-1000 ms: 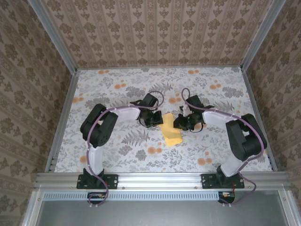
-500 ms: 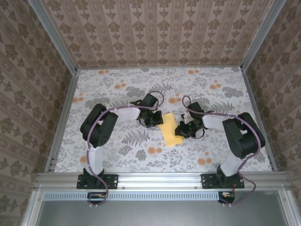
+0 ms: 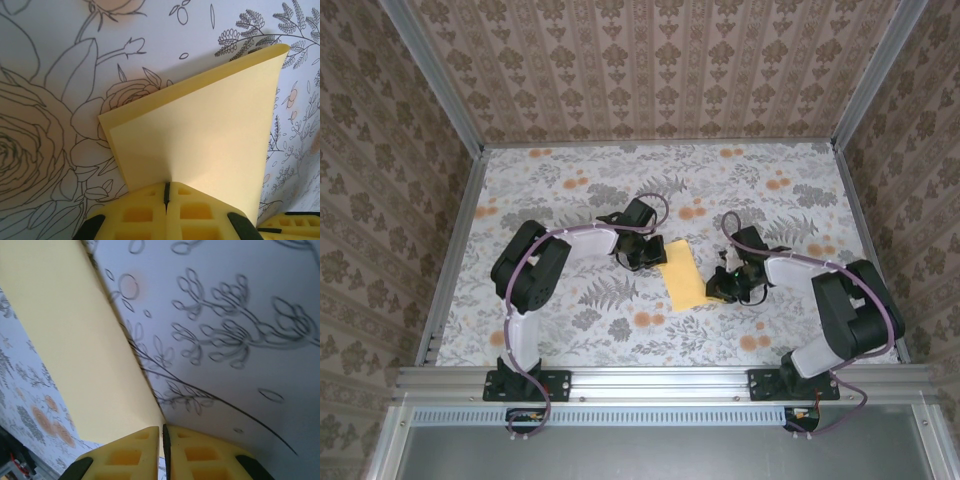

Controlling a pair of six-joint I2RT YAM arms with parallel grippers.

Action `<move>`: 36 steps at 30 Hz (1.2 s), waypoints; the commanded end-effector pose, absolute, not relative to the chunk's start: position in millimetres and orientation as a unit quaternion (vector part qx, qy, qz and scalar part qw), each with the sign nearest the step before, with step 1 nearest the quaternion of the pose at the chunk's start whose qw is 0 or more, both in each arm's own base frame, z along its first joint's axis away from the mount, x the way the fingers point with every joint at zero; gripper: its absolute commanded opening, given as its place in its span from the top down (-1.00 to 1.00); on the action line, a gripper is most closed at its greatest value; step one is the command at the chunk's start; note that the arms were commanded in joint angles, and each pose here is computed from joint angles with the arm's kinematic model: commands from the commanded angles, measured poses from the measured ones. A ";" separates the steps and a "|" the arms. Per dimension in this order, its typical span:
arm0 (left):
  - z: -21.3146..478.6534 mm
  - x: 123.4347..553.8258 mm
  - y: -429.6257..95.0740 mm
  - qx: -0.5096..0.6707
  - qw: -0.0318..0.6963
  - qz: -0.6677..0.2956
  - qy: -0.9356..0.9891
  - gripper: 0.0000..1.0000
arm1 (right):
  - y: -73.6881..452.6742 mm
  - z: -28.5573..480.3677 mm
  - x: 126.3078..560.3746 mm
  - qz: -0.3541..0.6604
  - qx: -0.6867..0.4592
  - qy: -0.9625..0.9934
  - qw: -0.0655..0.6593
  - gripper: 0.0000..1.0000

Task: Fold a paper plane with a square sheet of paper (pick it up from the middle)
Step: Fold the square sheet of paper in half at the center of the table, then move the paper to the center of the table.

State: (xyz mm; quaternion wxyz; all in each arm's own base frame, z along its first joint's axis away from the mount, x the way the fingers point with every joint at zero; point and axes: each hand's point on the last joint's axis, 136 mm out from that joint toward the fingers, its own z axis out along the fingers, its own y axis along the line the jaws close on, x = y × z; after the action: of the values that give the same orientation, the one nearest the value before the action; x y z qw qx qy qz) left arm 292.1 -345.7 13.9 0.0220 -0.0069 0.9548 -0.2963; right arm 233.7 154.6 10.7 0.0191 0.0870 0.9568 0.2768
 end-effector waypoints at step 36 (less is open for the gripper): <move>83.2 301.7 -200.6 -0.079 0.175 -0.267 0.944 -0.59 | 232.2 3.1 238.5 0.185 0.123 0.974 0.038 0.63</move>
State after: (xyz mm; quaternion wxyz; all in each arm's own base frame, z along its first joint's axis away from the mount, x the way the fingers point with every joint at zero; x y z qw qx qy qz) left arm 304.2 -215.1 80.5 0.1576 -0.0714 0.9454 -0.2761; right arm 239.2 220.8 13.0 0.0522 0.0842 0.9771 0.1885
